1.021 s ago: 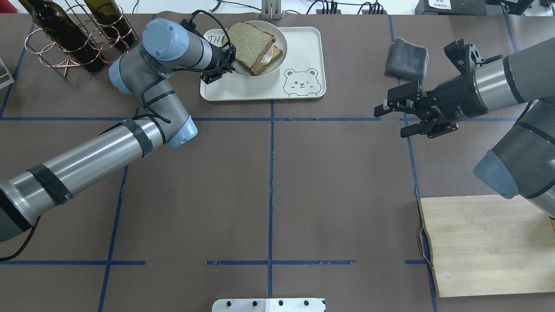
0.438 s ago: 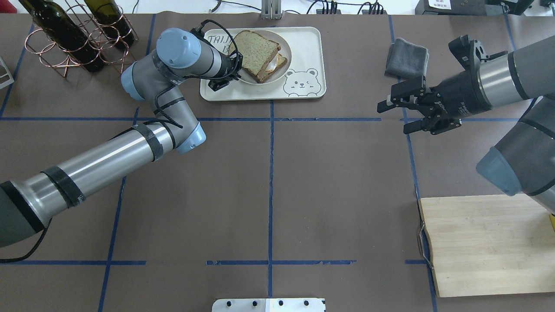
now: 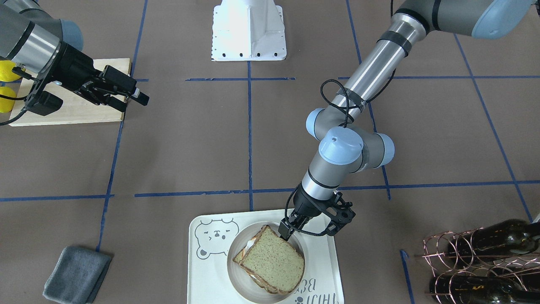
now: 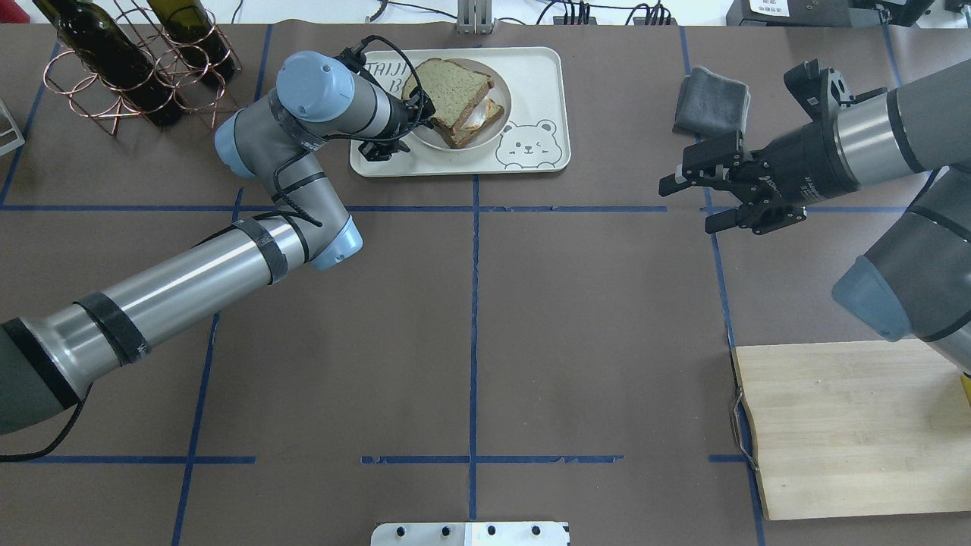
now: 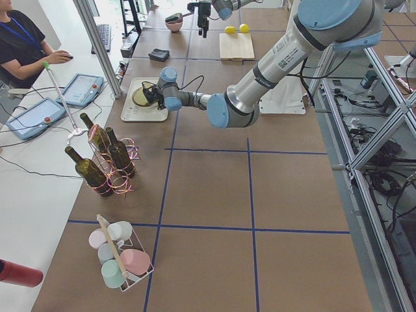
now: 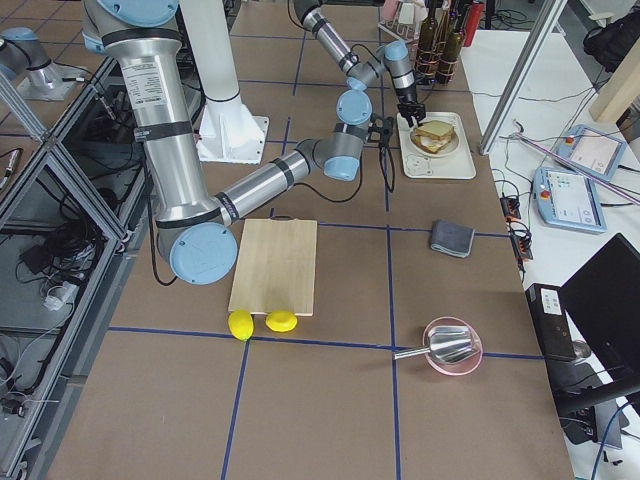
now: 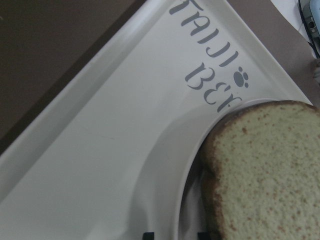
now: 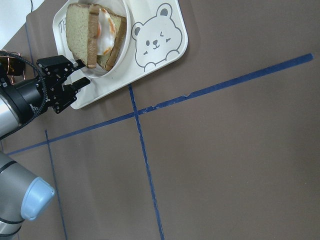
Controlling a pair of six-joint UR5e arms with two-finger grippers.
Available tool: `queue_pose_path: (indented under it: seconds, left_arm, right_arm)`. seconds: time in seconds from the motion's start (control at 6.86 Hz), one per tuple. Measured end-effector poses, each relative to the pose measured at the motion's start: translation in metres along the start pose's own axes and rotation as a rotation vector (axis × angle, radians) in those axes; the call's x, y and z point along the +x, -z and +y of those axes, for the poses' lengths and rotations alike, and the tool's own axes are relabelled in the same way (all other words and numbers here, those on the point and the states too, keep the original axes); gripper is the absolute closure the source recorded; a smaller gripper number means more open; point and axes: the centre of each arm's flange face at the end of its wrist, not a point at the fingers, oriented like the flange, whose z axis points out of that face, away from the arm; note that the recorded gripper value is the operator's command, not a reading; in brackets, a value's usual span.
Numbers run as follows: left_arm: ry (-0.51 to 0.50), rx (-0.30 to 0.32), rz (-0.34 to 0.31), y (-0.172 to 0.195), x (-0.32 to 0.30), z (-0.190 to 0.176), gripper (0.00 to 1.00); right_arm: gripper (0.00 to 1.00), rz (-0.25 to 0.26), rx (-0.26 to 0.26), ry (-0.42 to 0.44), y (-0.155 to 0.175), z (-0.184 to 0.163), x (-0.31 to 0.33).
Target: Make sandwich and place on tray
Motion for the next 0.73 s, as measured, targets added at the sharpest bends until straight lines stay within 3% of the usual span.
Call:
queue_pose_path:
  seconds: [0.29,0.58,0.73]
  left_arm:
    - [-0.044,-0.005,0.022,0.023,0.007,-0.008,0.37]
    - [-0.059,-0.022,-0.009,0.061,0.009,-0.006,0.37]
    - [-0.057,-0.034,-0.028,0.079,0.015,-0.001,0.32]
  right_arm:
    - [0.00,0.000,0.004,-0.001,0.001,-0.001,-0.001]
    - [0.00,-0.001,0.006,-0.001,0.002,-0.002,-0.001]
    - [0.00,-0.002,0.007,-0.001,0.003,-0.002,-0.001]
